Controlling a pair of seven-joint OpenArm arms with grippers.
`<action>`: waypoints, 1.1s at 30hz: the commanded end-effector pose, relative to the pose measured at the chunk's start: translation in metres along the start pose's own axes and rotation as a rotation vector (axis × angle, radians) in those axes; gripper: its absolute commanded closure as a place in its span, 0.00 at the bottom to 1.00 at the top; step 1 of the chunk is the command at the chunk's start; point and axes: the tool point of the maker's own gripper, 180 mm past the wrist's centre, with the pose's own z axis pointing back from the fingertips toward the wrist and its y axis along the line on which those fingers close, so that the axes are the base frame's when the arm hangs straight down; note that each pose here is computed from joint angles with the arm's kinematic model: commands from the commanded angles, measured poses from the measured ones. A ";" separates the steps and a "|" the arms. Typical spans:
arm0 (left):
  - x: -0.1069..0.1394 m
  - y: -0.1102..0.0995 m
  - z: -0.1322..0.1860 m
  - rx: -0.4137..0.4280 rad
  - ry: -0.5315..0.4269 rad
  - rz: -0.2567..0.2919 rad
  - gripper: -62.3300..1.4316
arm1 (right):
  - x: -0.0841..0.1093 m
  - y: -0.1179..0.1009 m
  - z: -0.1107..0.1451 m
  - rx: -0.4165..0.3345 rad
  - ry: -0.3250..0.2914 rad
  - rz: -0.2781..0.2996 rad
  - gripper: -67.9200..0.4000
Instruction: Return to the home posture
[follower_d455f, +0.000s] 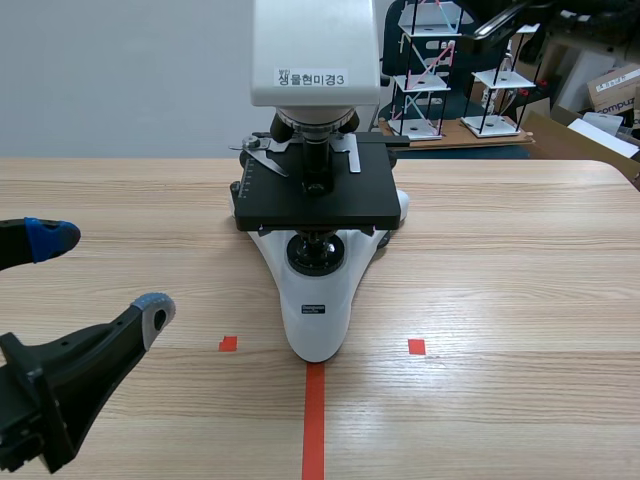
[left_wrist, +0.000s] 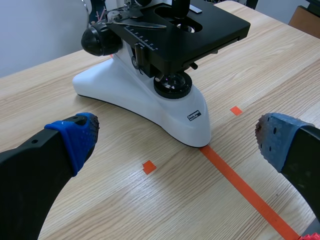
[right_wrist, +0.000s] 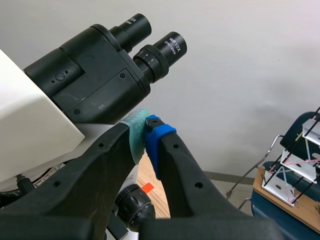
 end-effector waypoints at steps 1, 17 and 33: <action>0.007 -0.003 -0.002 -0.010 -0.027 0.003 0.00 | 0.016 -0.001 0.000 0.000 -0.050 0.021 0.99; 0.007 -0.003 -0.002 -0.010 -0.026 0.003 0.00 | -0.002 0.047 0.071 -0.072 -0.017 0.079 0.73; 0.007 -0.003 -0.002 -0.010 -0.026 0.003 0.00 | -0.064 0.143 0.164 -0.061 0.250 -0.194 0.19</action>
